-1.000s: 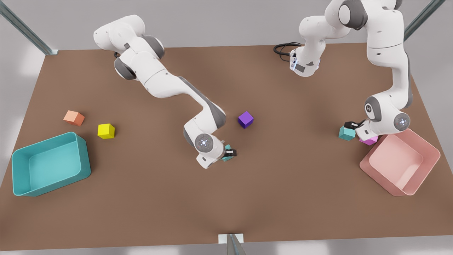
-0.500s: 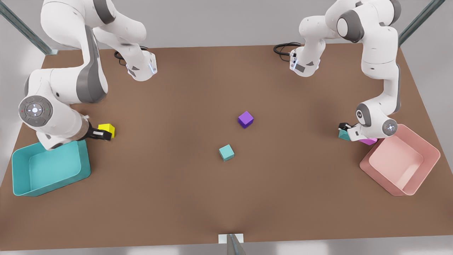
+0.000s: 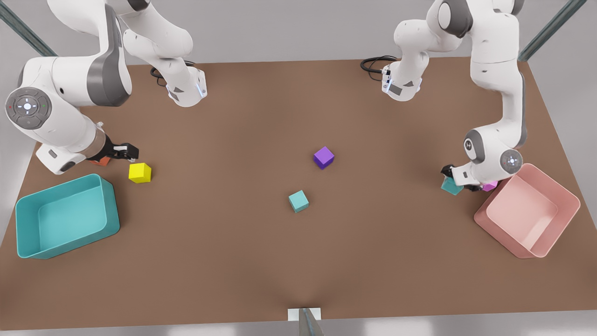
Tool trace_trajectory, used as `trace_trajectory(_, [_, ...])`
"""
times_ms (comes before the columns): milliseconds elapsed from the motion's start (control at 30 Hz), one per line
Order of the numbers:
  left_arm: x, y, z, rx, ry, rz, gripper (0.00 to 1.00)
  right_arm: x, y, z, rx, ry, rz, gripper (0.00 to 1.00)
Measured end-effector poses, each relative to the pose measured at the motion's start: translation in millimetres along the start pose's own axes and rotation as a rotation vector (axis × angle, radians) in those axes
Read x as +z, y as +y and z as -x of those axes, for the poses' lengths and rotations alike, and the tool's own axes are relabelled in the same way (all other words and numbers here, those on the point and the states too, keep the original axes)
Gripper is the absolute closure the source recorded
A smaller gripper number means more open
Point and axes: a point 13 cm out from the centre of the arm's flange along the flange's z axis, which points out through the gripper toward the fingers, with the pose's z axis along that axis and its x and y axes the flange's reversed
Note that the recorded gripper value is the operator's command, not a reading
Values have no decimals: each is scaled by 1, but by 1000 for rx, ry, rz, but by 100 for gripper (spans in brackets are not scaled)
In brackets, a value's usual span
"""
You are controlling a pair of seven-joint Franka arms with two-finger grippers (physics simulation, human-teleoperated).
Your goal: Stack the two blue cubes on top of each other
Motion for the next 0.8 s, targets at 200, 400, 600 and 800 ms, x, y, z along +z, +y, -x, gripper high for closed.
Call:
trace_trajectory(200, [-39,-198,257,241,-81,1,42,0,0,1,-44,-4,1,0])
trace_trajectory(400, [-14,-364,368,132,-114,-36,42,0,0,1,-76,-1,2,0])
trace_trajectory(600, [-9,-382,376,-143,-96,-65,42,1,1,0,-99,2,3,0])
trace_trajectory(800, [-1,-456,361,-274,-18,-100,42,2,1,-1,-115,6,4,0])
